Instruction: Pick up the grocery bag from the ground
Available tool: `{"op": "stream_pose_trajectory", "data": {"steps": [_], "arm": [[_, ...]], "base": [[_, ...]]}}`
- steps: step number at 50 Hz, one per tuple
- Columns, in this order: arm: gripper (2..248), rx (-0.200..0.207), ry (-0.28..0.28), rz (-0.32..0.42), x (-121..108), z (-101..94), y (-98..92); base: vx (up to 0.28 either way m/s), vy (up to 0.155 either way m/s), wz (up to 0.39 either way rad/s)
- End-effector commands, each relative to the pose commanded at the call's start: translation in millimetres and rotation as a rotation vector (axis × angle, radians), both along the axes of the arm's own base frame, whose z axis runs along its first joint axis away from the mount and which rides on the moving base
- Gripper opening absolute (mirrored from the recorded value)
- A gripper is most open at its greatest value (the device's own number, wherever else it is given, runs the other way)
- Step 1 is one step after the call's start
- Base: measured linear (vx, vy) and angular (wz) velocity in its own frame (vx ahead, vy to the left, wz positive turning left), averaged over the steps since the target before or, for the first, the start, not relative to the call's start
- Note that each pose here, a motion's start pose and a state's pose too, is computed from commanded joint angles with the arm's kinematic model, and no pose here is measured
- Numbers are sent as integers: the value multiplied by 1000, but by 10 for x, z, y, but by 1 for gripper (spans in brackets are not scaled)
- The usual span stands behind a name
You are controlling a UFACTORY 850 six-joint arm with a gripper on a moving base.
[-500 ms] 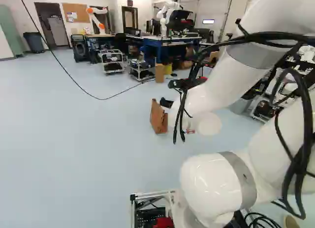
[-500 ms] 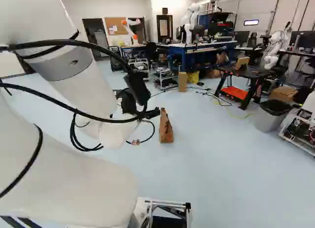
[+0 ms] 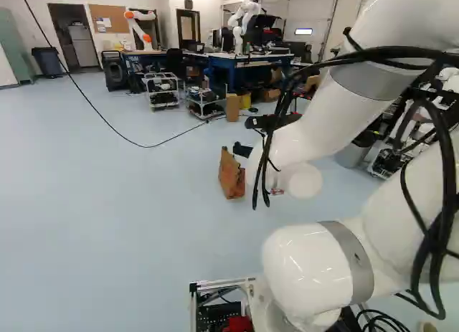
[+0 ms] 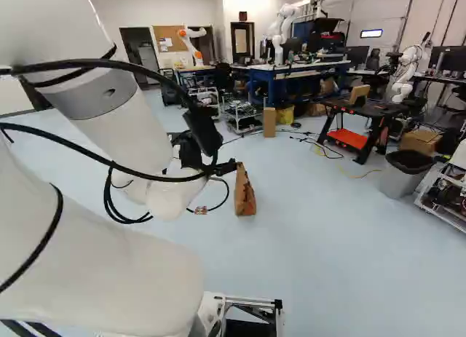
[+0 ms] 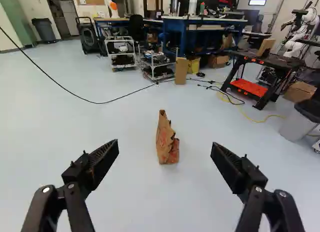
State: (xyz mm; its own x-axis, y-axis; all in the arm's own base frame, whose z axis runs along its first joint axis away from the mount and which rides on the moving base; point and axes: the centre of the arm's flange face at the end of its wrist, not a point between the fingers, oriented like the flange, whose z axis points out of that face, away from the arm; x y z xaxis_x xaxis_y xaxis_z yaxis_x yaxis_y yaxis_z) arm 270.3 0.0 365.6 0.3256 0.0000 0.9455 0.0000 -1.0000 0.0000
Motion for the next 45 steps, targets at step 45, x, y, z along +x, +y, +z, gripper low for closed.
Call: {"op": "stream_pose_trajectory", "data": {"steps": [45], "arm": [[247,0,0,0,0,0,0]], "base": [[202,-18,-17]]}}
